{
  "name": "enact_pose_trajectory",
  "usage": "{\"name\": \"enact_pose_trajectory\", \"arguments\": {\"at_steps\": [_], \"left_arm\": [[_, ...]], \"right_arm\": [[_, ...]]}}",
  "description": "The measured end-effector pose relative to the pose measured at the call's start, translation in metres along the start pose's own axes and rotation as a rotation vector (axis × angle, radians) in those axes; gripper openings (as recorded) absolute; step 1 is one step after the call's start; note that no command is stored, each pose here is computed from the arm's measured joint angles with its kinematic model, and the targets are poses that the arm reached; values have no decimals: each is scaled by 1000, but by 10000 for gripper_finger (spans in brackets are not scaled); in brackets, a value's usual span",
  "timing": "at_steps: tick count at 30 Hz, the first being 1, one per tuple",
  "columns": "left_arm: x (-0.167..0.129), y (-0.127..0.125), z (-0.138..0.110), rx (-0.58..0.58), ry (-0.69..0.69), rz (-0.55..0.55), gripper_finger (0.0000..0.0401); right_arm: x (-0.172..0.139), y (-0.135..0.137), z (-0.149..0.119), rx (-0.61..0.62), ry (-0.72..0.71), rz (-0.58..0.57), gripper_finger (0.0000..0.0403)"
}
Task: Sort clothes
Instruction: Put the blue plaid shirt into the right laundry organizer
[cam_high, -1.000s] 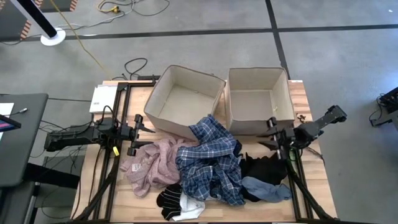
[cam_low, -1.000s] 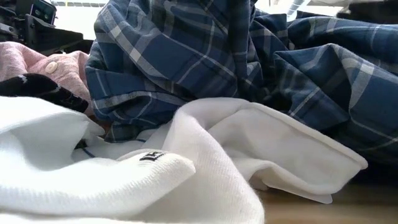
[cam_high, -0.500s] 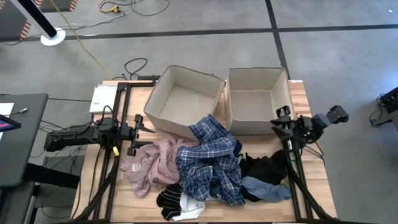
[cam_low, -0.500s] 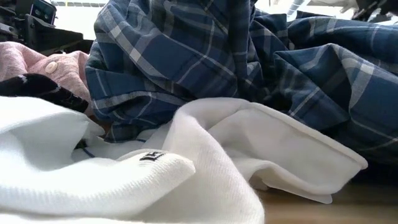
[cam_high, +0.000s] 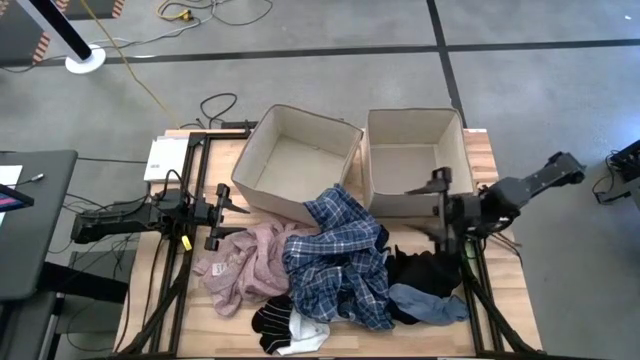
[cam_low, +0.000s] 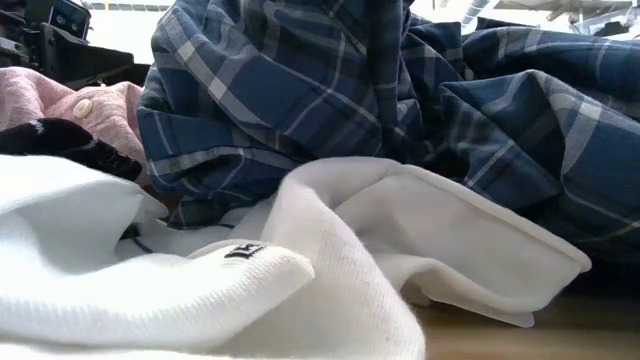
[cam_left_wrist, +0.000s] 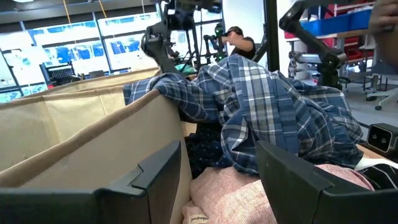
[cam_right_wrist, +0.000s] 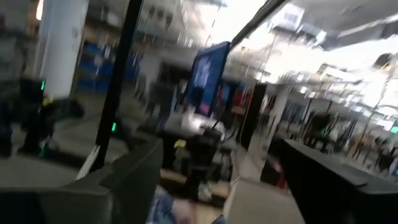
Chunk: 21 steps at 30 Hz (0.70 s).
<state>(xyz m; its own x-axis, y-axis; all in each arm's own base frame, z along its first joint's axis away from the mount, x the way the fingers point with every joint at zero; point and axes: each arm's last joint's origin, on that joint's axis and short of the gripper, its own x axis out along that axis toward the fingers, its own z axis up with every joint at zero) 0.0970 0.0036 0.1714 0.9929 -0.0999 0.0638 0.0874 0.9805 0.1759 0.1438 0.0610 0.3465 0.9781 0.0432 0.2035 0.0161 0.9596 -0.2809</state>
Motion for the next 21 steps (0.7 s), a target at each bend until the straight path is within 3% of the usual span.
{"name": "enact_pose_trajectory", "arguments": {"at_steps": [5,10,15,21], "left_arm": [[0,0,0,0,0,0,203],[0,0,0,0,0,0,203],[0,0,0,0,0,1,203],[0,0,0,0,0,0,203]], "right_arm": [[47,19,1,-96,201,67,390],[86,29,-13,-117,392,77,399],[114,29,-35,-56,586,53,399],[139,39,-71,36,723,129,399]]}}
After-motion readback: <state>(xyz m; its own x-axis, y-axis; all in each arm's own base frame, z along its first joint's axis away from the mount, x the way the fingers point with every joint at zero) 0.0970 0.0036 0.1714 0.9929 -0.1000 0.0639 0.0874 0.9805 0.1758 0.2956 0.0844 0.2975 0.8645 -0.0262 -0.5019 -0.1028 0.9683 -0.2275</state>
